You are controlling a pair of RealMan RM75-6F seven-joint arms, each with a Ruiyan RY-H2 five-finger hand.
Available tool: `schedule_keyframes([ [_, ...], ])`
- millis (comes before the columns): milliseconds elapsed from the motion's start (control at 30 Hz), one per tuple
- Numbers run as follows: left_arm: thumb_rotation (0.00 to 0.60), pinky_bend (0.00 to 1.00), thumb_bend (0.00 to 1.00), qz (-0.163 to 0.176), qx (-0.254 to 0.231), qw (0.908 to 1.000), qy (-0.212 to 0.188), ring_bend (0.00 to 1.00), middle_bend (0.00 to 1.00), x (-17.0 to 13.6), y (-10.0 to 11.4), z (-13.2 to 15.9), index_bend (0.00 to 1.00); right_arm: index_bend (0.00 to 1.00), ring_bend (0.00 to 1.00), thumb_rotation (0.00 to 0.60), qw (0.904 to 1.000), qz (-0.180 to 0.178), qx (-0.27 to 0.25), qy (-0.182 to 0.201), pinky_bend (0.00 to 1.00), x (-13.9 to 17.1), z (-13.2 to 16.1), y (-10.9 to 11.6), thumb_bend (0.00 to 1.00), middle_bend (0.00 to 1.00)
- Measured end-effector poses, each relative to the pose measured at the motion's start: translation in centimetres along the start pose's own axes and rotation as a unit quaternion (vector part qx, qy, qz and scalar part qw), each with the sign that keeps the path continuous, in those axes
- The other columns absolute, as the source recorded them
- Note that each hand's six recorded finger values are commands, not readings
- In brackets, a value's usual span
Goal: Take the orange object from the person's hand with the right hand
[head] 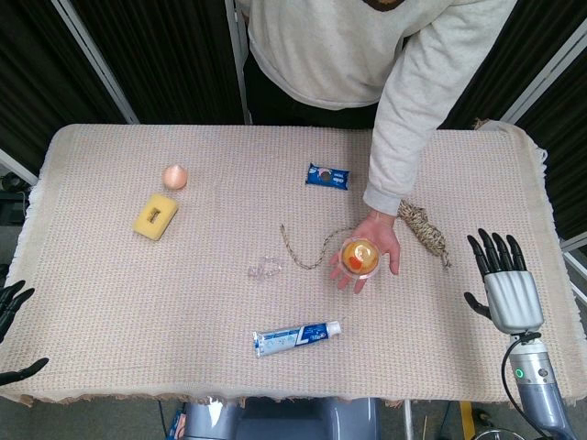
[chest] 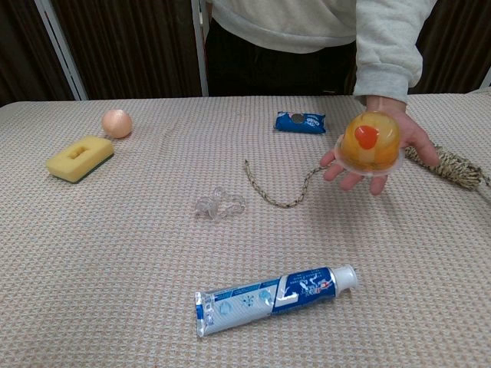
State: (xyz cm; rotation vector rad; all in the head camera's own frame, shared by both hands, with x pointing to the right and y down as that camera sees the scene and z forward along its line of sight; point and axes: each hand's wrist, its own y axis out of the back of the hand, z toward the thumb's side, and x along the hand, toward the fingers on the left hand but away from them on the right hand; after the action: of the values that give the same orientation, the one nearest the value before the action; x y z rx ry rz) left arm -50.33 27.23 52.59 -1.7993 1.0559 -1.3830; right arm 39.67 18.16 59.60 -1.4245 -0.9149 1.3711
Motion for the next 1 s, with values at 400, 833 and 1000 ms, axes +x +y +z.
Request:
schedule_keyframes([
  [400,0.600,0.00,0.10,-0.001,0.003,1.0000,0.001,0.00,0.00,0.0,0.0,0.0,0.06,0.00,0.00,0.600,1.0000,0.000,-0.007,-0.003,0.00,0.1,-0.1,0.2,0.11,0.00],
  [833,0.600,0.00,0.10,-0.011,0.005,0.9999,0.006,0.00,0.00,0.1,-0.2,0.0,0.06,0.14,0.04,0.600,0.9956,0.006,-0.090,0.024,0.10,-1.1,3.5,2.2,0.11,0.12],
  [1000,0.600,0.00,0.10,-0.010,0.003,0.9999,0.008,0.00,0.00,0.1,-0.1,-0.1,0.06,0.16,0.10,0.600,0.9846,0.049,-0.164,0.034,0.16,-3.1,7.4,3.8,0.11,0.17],
])
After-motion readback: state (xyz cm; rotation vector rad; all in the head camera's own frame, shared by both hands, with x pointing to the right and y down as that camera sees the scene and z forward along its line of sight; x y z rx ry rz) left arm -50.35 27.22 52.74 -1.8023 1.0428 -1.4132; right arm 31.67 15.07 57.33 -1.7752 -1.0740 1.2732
